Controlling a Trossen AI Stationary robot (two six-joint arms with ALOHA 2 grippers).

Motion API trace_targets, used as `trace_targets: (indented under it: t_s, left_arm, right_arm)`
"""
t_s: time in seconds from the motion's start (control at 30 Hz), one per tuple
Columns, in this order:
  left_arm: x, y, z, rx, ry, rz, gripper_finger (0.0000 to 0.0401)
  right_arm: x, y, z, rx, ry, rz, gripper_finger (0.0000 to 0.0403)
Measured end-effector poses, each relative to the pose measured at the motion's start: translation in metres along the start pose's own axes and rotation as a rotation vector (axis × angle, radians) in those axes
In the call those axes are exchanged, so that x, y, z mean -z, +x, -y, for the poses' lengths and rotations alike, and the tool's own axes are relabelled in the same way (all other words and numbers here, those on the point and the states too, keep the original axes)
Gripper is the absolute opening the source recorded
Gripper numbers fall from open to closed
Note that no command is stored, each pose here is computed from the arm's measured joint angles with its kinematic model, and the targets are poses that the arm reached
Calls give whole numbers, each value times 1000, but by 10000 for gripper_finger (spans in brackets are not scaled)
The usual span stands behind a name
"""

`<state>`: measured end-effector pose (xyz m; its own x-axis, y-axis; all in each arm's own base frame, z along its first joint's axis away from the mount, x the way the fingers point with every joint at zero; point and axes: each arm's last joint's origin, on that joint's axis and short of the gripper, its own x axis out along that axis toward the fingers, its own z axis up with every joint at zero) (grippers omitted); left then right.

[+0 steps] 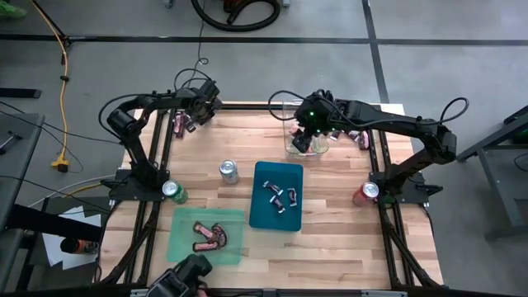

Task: Sort candy
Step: Put the brown-white chocolate into the blue bin

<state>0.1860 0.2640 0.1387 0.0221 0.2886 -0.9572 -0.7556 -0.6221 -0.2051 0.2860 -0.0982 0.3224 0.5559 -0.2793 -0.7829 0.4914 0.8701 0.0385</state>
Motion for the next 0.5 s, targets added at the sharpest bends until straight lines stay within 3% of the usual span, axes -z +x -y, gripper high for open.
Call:
trace_targets:
  t_s: [0.2, 0.5]
  left_arm:
    - [4, -11, 1, 49, 101, -38, 3]
    - [22, -77, 2, 234, 390, 51, 1]
  right_arm:
    - [1, 0, 0, 3, -6, -15, 209]
    - [1, 0, 0, 2, -54, -12, 209]
